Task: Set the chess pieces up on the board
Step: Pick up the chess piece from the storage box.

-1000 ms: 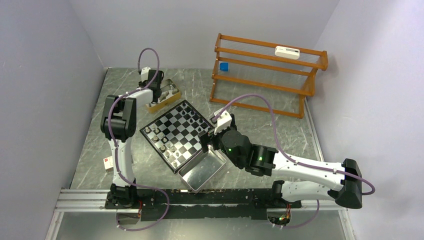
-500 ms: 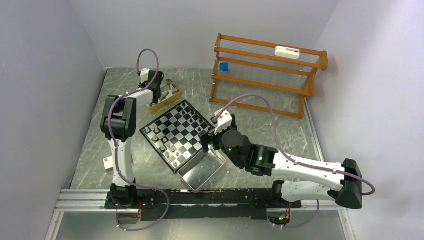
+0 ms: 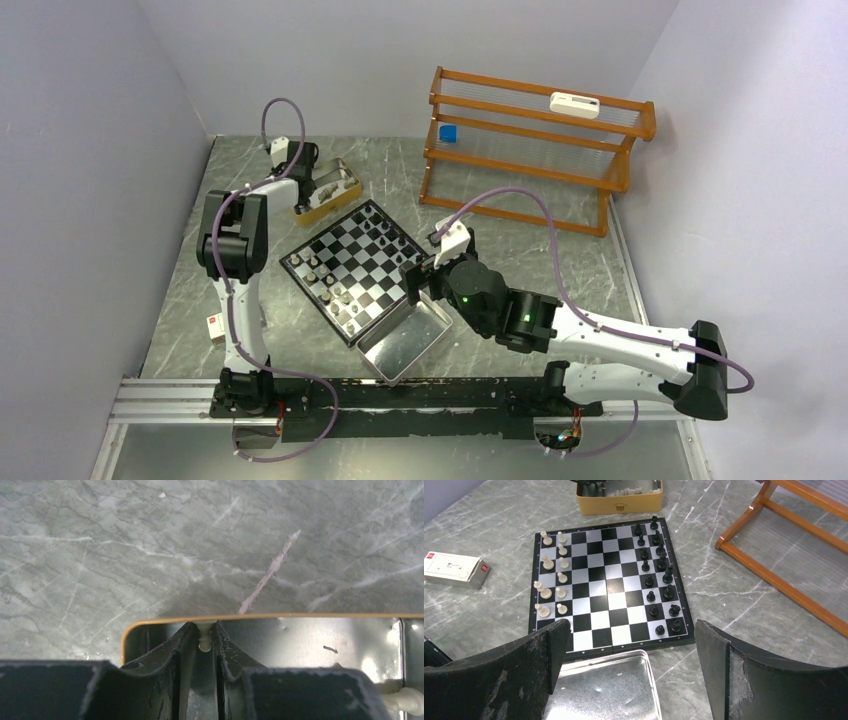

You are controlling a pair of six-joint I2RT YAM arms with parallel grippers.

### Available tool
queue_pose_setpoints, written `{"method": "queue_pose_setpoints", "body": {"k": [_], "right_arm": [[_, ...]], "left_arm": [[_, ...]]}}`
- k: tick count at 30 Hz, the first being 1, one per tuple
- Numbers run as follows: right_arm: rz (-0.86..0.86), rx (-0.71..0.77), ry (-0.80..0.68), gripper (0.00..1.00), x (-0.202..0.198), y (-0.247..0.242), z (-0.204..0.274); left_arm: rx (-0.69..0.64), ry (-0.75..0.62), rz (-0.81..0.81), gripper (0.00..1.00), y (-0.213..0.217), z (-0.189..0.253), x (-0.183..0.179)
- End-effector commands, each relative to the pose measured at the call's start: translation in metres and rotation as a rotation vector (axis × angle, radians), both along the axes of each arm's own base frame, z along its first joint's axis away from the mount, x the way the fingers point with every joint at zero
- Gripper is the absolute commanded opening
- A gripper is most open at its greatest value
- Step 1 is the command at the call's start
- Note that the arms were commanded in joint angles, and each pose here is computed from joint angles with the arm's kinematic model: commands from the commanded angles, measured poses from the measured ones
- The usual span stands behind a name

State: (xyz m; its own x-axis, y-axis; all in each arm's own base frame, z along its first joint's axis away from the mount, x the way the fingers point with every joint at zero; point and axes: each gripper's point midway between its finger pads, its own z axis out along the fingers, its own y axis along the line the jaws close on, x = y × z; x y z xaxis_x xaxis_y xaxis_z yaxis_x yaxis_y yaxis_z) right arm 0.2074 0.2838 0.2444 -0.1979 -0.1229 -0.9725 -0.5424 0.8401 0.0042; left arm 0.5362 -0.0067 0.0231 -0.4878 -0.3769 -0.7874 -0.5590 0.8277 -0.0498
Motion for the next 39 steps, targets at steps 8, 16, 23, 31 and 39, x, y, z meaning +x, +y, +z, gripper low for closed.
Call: {"method": "queue_pose_setpoints", "body": {"k": [8, 16, 23, 31, 39], "right_arm": [[-0.018, 0.027, -0.008, 1.00, 0.002, -0.002, 0.008], [-0.006, 0.052, 0.007, 1.00, -0.001, -0.002, 0.012], [0.014, 0.111, 0.039, 1.00, -0.008, -0.003, 0.016], [0.038, 0.152, 0.086, 1.00, -0.016, -0.001, 0.017], [0.056, 0.225, 0.116, 1.00, -0.023, -0.001, 0.021]], "left_arm": [[-0.039, 0.045, -0.030, 0.18, 0.004, -0.017, -0.005], [-0.050, 0.043, -0.091, 0.12, -0.003, 0.000, -0.007], [-0.075, 0.056, -0.172, 0.07, -0.014, 0.018, -0.010], [-0.063, 0.076, -0.268, 0.05, -0.021, 0.050, -0.019], [-0.023, 0.130, -0.408, 0.05, -0.027, 0.077, -0.033]]}}
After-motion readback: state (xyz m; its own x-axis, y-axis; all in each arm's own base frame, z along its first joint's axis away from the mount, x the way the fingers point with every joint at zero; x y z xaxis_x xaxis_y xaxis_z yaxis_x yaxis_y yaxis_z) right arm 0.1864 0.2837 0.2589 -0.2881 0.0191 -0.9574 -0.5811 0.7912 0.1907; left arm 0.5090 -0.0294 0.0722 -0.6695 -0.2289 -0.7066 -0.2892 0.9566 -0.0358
